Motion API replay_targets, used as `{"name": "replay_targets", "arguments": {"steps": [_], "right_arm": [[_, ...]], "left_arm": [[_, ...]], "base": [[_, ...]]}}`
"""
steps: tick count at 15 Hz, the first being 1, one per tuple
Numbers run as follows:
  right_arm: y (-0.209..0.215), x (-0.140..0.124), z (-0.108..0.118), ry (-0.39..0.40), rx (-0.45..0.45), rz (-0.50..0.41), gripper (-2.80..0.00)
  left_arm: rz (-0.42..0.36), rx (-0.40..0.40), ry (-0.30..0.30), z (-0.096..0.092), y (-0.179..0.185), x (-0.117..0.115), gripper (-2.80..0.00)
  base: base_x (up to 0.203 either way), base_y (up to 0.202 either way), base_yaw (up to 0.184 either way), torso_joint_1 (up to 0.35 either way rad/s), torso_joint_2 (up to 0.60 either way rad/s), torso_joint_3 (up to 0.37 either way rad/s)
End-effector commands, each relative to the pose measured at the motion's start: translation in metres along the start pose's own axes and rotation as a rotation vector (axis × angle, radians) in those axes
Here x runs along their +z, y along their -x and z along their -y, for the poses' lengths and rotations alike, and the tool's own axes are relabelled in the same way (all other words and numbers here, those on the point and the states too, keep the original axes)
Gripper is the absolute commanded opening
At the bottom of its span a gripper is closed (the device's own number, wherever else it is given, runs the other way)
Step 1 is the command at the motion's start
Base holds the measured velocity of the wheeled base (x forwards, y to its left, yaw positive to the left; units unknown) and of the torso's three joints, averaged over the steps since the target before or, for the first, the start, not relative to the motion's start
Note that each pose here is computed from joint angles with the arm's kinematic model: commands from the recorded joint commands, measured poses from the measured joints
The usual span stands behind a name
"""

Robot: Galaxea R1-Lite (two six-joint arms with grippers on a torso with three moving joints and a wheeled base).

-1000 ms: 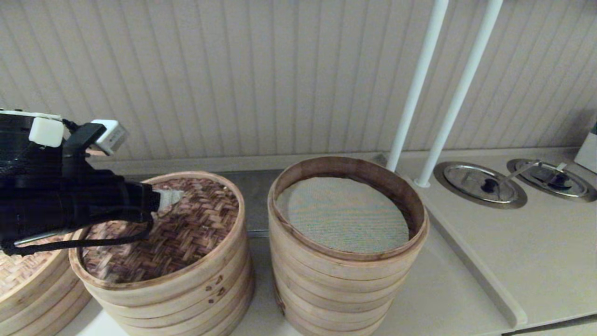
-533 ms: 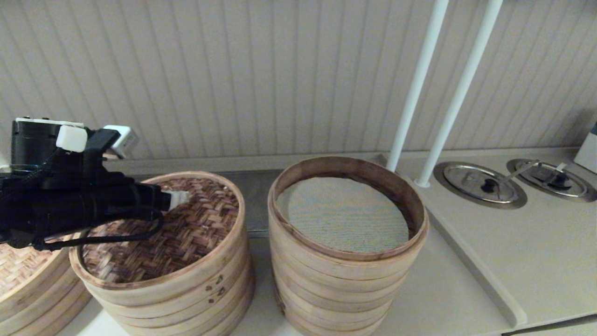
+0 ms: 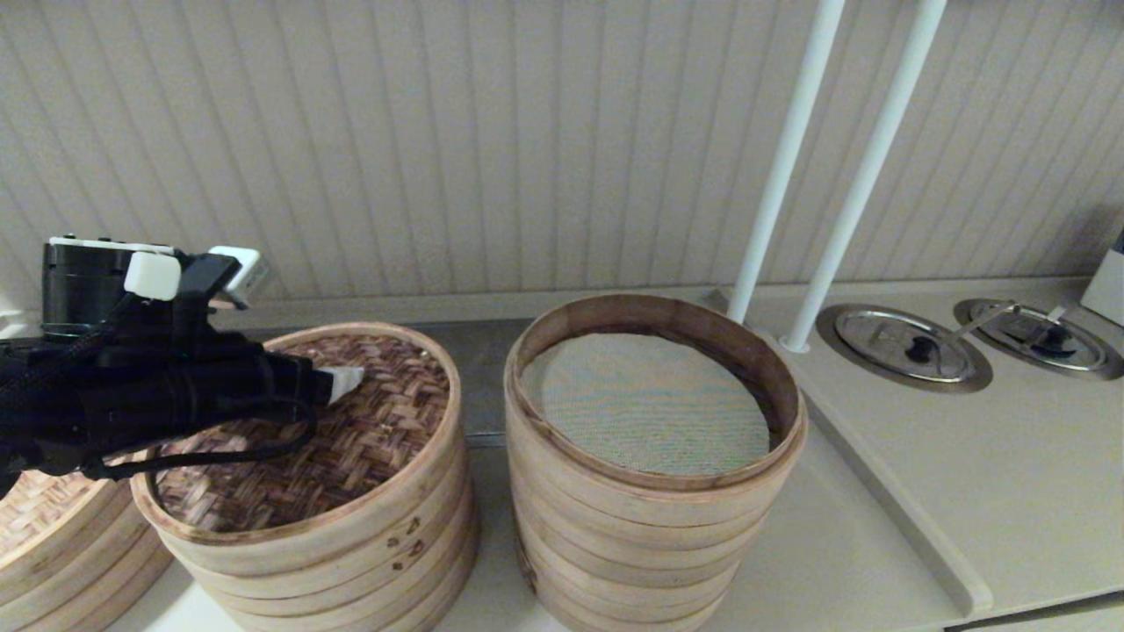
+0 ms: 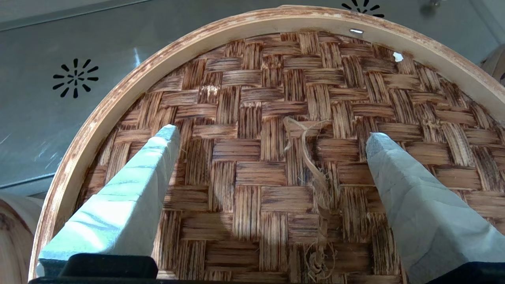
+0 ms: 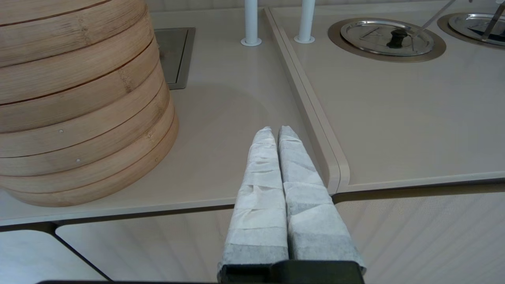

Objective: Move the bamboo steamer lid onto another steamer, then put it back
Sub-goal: Pick up the steamer

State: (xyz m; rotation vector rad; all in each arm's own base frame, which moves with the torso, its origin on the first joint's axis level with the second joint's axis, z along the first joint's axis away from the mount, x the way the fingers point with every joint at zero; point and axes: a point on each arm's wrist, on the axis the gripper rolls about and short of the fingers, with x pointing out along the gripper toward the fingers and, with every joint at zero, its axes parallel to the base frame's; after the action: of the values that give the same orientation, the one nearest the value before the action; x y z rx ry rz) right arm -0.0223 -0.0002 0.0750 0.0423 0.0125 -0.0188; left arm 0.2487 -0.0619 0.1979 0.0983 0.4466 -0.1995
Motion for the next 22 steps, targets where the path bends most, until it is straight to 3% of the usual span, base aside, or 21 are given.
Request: {"name": "replay_targets", "arguments": {"steps": [1,10,11,22], "right_arm": [[0.0,-0.001,0.0,-0.001,0.0,-0.004,-2.8],[0.0,-0.001,0.0,-0.001,0.0,-0.004,-2.8],[0.0,-0.001,0.0,-0.001,0.0,-0.004,-2.8],[0.0,-0.001,0.0,-0.001,0.0,-0.004,-2.8]], "left_arm": [[0.008,0.0,-0.001,0.0,0.004,-0.001,0.0],[0.014,-0.001,-0.018,0.0,0.018,-0.007,0.0],[0.013,-0.001,-0.017,0.0,0.018,-0.008,-2.8],[0.025,-0.007,-0.029,0.0,0.016,-0.017,-2.8]], "base": [[0.0,0.0,0.0,0.0,0.0,0.0],[0.0,0.0,0.0,0.0,0.0,0.0],[0.0,0.0,0.0,0.0,0.0,0.0],[0.0,0.0,0.0,0.0,0.0,0.0]]}}
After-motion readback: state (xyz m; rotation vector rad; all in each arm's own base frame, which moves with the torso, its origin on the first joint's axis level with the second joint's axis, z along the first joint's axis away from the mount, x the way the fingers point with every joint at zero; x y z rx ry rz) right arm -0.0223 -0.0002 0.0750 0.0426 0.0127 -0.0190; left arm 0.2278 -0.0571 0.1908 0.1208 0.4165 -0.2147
